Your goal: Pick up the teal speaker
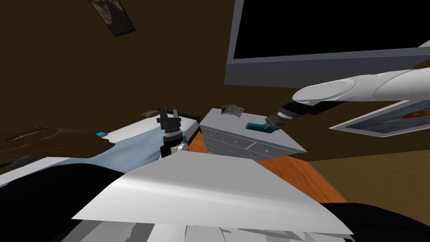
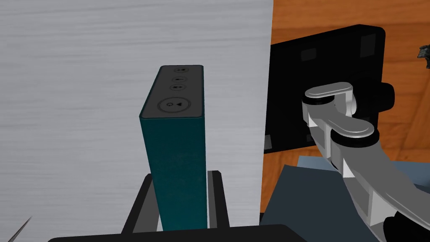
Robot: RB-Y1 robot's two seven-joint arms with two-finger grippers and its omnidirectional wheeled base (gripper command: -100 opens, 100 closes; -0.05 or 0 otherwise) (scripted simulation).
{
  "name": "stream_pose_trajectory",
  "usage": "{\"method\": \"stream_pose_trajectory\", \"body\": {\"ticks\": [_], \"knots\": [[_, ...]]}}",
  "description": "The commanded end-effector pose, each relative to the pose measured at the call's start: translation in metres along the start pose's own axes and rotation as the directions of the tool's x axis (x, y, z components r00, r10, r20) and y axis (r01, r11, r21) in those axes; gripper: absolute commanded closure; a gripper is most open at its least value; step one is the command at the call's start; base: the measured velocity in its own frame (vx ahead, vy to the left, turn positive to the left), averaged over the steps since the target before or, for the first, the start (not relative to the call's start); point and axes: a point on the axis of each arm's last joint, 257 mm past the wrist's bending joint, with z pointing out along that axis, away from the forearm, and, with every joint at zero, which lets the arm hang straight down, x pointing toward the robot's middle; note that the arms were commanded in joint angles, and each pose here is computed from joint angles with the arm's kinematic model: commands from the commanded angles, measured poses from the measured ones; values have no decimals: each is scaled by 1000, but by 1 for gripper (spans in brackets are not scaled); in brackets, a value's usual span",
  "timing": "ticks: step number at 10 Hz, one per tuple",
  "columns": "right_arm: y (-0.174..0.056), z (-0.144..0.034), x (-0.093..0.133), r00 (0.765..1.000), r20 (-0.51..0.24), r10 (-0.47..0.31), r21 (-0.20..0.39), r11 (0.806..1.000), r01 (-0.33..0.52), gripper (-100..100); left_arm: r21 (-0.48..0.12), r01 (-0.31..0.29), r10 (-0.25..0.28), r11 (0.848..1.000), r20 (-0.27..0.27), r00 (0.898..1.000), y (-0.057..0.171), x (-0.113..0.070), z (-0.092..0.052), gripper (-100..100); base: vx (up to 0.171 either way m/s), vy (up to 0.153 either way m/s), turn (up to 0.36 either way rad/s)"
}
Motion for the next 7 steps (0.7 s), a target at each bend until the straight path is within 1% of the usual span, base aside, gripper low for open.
{"method": "stream_pose_trajectory", "body": {"ticks": [1,2,3,4,5,6,7], "knots": [[3,10,-6,1000,2,-6,-24,1000,6,100,0,0,0,1000,0,1000,0,0,0,0,-8,-16,16],[5,14,-4,1000,0,-3,-33,999,3,100,0,0,0,1000,0,1000,0,0,0,0,-2,0,12],[-2,18,-33,999,30,-30,-28,999,31,100,0,0,0,1000,0,1000,0,0,0,0,-4,-29,-116],[-2,21,-41,998,33,-47,-37,998,48,100,0,0,0,1000,0,1000,0,0,0,0,-8,-37,-56],[4,32,-38,999,32,-40,-64,997,42,100,0,0,0,1000,0,1000,0,0,0,0,-4,-17,20],[-1,27,-37,999,32,-39,-51,998,41,100,0,0,0,1000,0,1000,0,0,0,0,0,0,0],[0,28,-38,999,32,-40,-53,998,41,0,0,0,0,1000,0,1000,0,0,0,0,0,0,0]]}}
